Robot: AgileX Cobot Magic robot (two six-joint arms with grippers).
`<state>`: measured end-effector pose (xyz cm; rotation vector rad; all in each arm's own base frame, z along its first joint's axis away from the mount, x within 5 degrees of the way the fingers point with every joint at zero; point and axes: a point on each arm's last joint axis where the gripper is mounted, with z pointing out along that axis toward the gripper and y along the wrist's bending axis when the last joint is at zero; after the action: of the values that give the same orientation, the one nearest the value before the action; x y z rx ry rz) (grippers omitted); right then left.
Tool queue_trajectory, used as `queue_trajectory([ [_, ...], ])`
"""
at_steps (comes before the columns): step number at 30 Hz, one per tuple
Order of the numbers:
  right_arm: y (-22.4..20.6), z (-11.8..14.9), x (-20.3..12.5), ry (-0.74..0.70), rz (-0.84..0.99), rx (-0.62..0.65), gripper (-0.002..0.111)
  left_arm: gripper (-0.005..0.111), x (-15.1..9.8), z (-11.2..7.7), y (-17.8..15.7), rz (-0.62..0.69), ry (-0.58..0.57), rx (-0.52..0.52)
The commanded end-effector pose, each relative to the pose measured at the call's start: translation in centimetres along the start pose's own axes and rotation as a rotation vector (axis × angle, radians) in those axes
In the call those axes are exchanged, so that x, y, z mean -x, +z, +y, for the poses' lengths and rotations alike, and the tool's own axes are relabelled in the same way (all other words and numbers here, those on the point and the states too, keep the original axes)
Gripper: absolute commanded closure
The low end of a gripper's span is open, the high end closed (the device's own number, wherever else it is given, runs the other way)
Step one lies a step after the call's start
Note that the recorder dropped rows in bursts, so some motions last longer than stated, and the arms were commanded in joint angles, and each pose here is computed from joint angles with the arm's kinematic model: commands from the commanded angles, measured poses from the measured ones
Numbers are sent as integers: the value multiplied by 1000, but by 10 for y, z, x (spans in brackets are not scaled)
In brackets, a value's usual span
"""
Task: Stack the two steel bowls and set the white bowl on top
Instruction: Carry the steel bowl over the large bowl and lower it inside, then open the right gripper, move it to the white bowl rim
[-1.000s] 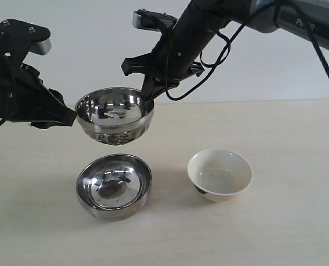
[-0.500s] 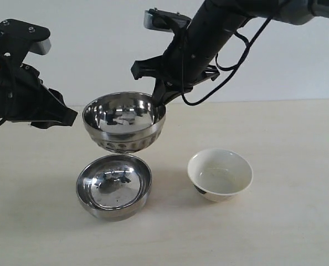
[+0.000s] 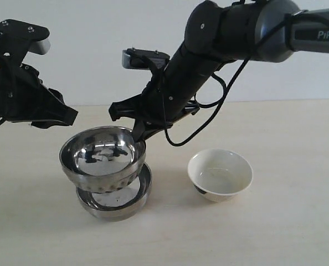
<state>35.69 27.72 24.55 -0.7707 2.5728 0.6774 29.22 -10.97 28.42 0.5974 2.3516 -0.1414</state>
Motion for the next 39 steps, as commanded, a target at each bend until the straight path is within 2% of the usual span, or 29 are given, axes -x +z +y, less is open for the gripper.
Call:
queue_trajectory([
  [1,17,-3,-2,2,7,10,108,66,-1,1,0,2,-29,-3],
  [15,42,-14,-9,-23,48,-14,108,66,-2,1,0,4,-29,-3],
  [28,43,-16,-9,-29,49,-37,108,66,-2,0,0,4,-35,-7],
  [34,43,-16,-10,-28,56,-35,74,66,-2,0,0,8,-37,-8],
  [39,39,-18,-10,-49,70,-68,72,66,-2,0,0,8,-39,-8],
])
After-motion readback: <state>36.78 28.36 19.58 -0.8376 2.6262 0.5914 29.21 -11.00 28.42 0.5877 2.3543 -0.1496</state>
